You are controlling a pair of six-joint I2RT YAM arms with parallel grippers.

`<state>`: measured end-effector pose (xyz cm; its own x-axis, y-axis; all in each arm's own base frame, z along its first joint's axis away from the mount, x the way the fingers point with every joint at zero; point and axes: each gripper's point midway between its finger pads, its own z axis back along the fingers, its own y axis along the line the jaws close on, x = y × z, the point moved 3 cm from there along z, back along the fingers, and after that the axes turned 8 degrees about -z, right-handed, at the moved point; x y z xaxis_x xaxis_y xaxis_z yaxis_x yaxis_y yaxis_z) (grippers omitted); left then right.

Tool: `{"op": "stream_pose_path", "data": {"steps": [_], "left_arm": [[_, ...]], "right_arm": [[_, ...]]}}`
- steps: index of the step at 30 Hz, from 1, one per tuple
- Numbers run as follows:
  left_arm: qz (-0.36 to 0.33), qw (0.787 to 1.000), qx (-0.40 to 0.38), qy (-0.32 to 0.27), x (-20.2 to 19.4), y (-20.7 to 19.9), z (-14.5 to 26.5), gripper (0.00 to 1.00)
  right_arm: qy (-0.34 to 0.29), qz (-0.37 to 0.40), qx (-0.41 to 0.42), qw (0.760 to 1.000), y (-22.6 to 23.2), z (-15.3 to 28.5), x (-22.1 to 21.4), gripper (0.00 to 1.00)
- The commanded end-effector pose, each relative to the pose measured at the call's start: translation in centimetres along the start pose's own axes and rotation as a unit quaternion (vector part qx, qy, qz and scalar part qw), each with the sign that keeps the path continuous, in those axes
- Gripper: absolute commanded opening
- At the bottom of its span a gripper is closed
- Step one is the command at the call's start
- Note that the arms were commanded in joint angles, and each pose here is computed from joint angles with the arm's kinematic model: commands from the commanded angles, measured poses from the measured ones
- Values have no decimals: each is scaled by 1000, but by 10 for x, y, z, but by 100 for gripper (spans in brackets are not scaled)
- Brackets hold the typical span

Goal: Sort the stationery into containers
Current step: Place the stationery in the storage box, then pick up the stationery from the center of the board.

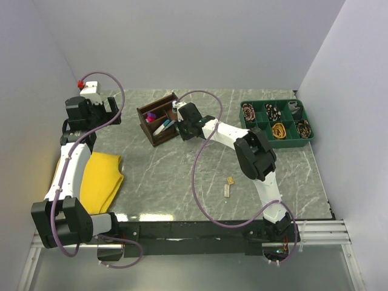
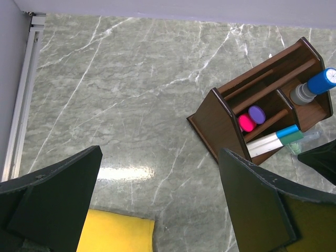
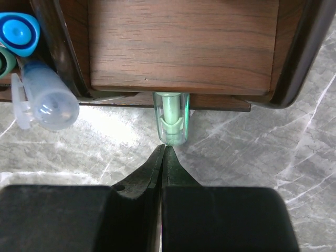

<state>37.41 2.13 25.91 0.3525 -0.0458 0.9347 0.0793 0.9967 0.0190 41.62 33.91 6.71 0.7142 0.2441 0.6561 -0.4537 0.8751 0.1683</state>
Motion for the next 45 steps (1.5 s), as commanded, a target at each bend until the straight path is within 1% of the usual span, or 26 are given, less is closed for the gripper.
{"op": "stream_pose_path", "data": {"steps": [1,9,17,20,21,22,23,24,25,26,27,28,29,30,31,32,33,34,35,36,37,39,42,44,45], "left_arm": [[2,1000,-2,-25,13,2,-2,100],[3,1000,-4,-24,14,2,-7,99],[9,1000,-12,-24,15,1,-16,99],[8,1000,-7,-30,23,3,-16,99],[4,999,-3,-37,29,5,-15,99],[3,999,2,-39,32,6,-15,99],[2,999,6,-41,34,8,-15,99],[0,999,8,-45,38,9,-14,100],[-1,999,11,-46,39,9,-14,99],[-1,999,13,-49,41,10,-13,99],[-1,999,14,-52,42,10,-13,99],[-1,998,13,-55,44,10,-11,99],[-1,998,14,-57,45,10,-10,99],[0,998,13,-58,44,10,-10,99],[0,998,13,-61,44,9,-9,100],[1,998,13,-59,41,8,-9,99],[3,998,12,-58,40,8,-9,99],[4,998,12,-58,38,8,-9,99],[3,998,12,-57,37,8,-8,99],[3,998,11,-56,36,7,-8,100],[4,999,10,-53,35,7,-8,100],[3,999,9,-51,32,7,-9,99],[12,999,5,-42,27,5,-10,99],[20,999,-7,-31,21,1,-12,99],[22,999,-11,-28,19,0,-13,99]], "right_arm": [[-32,5,2,999,8,-1,23,0],[-40,11,4,999,9,-9,32,0],[-56,8,3,998,11,-3,47,0],[-51,6,2,999,11,14,47,0],[-61,10,6,998,13,32,54,0],[-40,13,0,999,7,36,40,0],[-31,17,10,999,9,44,35,0],[-34,22,16,999,8,61,38,2],[-2,25,10,1000,2,65,18,3],[8,27,9,1000,-2,72,11,6],[7,30,7,999,-6,88,12,7],[44,28,3,999,-13,93,-13,9],[54,25,0,998,-17,100,-22,11],[52,22,0,998,-20,118,-24,15],[87,9,-9,996,-31,123,-53,23],[95,0,-12,995,-34,131,-63,30],[103,-16,-16,994,-37,145,-80,43],[112,-27,-23,993,-39,153,-90,54],[119,-44,-30,992,-41,159,-100,68],[126,-66,-39,989,-43,168,-114,86],[135,-78,-45,987,-44,173,-122,100],[152,-115,-71,979,-49,179,-143,100],[193,-158,-58,967,-44,187,-177,100],[195,-181,-65,962,-45,193,-190,99],[209,-201,-80,954,-48,196,-206,94]]}}
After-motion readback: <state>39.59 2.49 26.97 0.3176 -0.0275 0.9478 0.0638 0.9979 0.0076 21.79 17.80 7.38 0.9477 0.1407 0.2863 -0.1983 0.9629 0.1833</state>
